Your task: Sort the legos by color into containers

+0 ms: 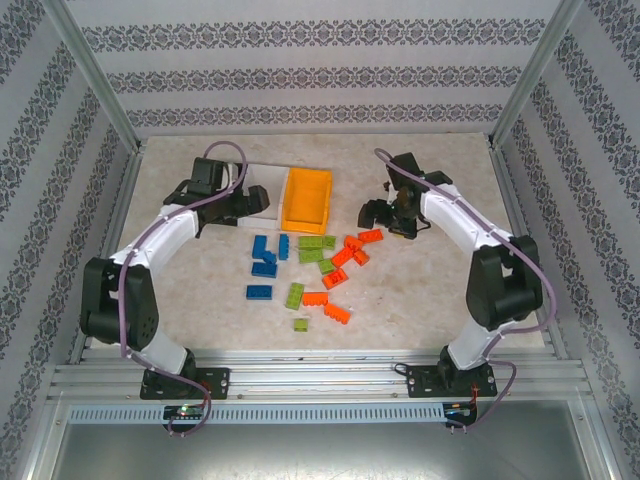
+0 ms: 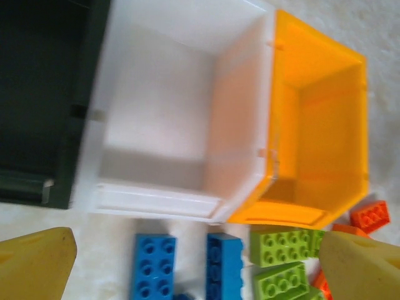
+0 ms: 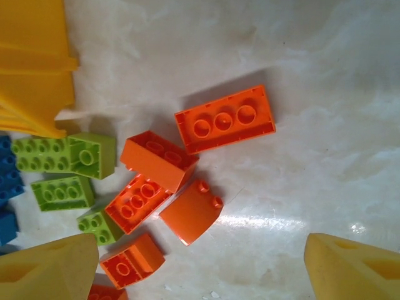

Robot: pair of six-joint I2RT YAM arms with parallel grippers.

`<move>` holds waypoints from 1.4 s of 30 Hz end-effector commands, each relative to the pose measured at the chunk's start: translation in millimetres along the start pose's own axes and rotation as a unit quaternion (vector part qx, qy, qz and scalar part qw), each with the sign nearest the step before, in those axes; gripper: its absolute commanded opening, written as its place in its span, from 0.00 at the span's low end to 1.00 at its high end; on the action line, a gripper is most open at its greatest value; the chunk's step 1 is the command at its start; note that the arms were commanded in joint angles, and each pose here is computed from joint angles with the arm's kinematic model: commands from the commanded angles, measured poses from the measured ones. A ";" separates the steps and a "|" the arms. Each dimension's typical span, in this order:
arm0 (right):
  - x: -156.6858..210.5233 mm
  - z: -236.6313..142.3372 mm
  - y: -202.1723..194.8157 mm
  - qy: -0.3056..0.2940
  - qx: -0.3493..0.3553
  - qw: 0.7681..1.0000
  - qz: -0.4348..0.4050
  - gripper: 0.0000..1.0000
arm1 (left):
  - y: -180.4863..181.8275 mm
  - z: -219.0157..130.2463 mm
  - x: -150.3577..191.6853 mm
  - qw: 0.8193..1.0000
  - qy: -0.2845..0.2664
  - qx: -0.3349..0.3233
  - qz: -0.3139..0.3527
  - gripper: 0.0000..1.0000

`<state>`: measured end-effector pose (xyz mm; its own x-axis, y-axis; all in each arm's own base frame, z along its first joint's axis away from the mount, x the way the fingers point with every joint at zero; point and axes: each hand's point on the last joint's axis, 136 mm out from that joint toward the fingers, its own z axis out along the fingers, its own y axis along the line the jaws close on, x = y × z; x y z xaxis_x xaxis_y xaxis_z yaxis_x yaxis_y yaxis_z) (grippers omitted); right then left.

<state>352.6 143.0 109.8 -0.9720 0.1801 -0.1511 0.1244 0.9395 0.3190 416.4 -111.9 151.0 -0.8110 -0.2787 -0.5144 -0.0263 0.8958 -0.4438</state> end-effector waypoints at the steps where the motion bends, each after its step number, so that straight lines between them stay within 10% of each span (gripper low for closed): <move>1: 8.8 9.6 -11.6 0.040 0.036 0.998 0.026 0.82 | -16.7 7.4 6.1 0.999 0.027 0.021 -0.007 1.00; 17: 0.9 41.9 -11.3 0.046 0.076 0.902 0.423 0.76 | -15.6 5.5 16.9 1.000 0.028 -0.001 -0.001 1.00; 42: 2.8 91.3 -19.4 0.074 0.109 0.872 0.472 0.63 | 4.9 -9.9 35.4 0.999 0.023 -0.039 0.004 1.00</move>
<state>369.0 152.1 24.3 -0.4419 0.8733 0.2053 0.8970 0.4328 0.0898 388.9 -116.9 134.1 -0.8425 -0.2600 -0.4719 -0.0622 0.9169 -0.3943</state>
